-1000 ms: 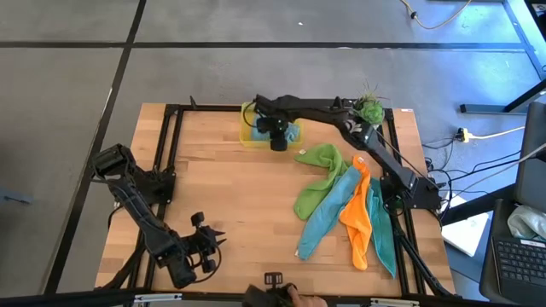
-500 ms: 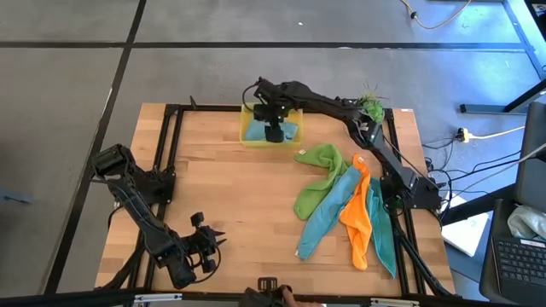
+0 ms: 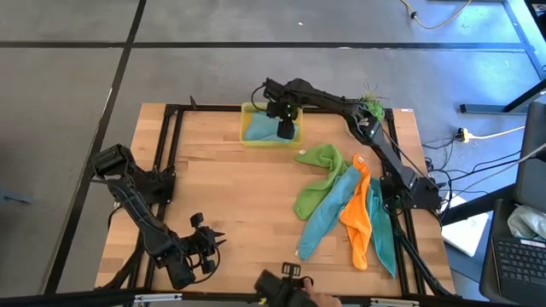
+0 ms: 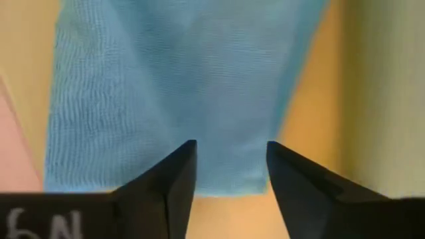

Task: Fold microfiber towels
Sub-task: Put the blue folded cloth into the yellow bin

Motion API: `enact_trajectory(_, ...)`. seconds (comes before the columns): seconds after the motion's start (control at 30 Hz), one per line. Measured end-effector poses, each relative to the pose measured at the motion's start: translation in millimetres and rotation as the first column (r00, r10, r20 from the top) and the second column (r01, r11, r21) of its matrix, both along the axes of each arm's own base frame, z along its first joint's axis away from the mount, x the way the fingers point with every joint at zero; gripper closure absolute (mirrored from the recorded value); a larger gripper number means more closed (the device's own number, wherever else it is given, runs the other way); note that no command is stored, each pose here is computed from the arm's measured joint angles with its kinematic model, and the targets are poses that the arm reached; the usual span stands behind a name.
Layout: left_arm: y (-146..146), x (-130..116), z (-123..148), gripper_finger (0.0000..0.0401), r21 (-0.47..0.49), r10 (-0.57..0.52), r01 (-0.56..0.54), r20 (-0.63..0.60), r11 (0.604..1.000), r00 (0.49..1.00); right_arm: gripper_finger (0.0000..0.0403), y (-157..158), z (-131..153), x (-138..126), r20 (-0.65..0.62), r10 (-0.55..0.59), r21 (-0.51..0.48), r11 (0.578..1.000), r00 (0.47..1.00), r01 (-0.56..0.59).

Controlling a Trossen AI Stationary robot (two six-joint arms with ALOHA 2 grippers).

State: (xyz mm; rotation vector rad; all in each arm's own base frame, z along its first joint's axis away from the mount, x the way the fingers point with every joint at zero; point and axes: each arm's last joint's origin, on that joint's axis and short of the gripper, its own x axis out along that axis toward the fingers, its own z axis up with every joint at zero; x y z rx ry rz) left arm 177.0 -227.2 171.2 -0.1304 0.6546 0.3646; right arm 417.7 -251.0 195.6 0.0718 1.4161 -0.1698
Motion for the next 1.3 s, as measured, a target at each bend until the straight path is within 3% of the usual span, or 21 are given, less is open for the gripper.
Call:
enact_trajectory(0.2, 0.3, 0.2, 0.3, 0.0323, 0.009, 0.004, -0.004, 0.013, 1.0, 1.0, 0.0268, -6.7, -26.6, -7.1, 0.042, -0.023, 0.131, 0.991, 0.999, 0.017)
enact_trajectory(0.47, 2.1, -0.9, 0.0, 0.0323, 0.034, 0.005, -0.006, 0.005, 0.999, 1.0, 0.031, -5.1, -43.1, -7.8, 0.057, 0.002, 0.143, 0.99, 0.998, -0.011)
enact_trajectory(0.77, 2.9, -1.2, 0.0, 0.0323, 0.047, 0.007, -0.007, 0.006, 0.999, 1.0, 0.0341, -9.8, -32.3, -5.5, -0.084, -0.035, -0.16, 0.987, 0.996, 0.021)
enact_trajectory(0.87, 3.3, -1.4, 0.0, 0.0323, 0.052, 0.008, -0.008, 0.007, 0.999, 1.0, 0.0354, -7.6, -29.5, -4.2, -0.104, -0.036, -0.191, 0.982, 0.994, 0.015)
enact_trajectory(1.03, 3.4, -1.5, 0.0, 0.0323, 0.054, 0.008, -0.008, 0.006, 0.999, 1.0, 0.0376, -3.0, -1.9, -1.7, -0.025, -0.015, -0.049, 0.999, 1.0, 0.014)
enact_trajectory(1.13, 3.6, -1.6, -0.1, 0.0323, 0.056, 0.008, -0.008, 0.006, 0.998, 1.0, 0.039, -0.8, 19.3, 2.0, 0.084, -0.034, 0.062, 0.998, 0.996, 0.029)
enact_trajectory(1.3, 3.6, -1.6, -0.1, 0.0323, 0.056, 0.008, -0.009, 0.006, 0.998, 1.0, 0.0397, 1.2, 28.1, 2.9, 0.197, -0.133, 0.3, 0.951, 0.971, 0.069)
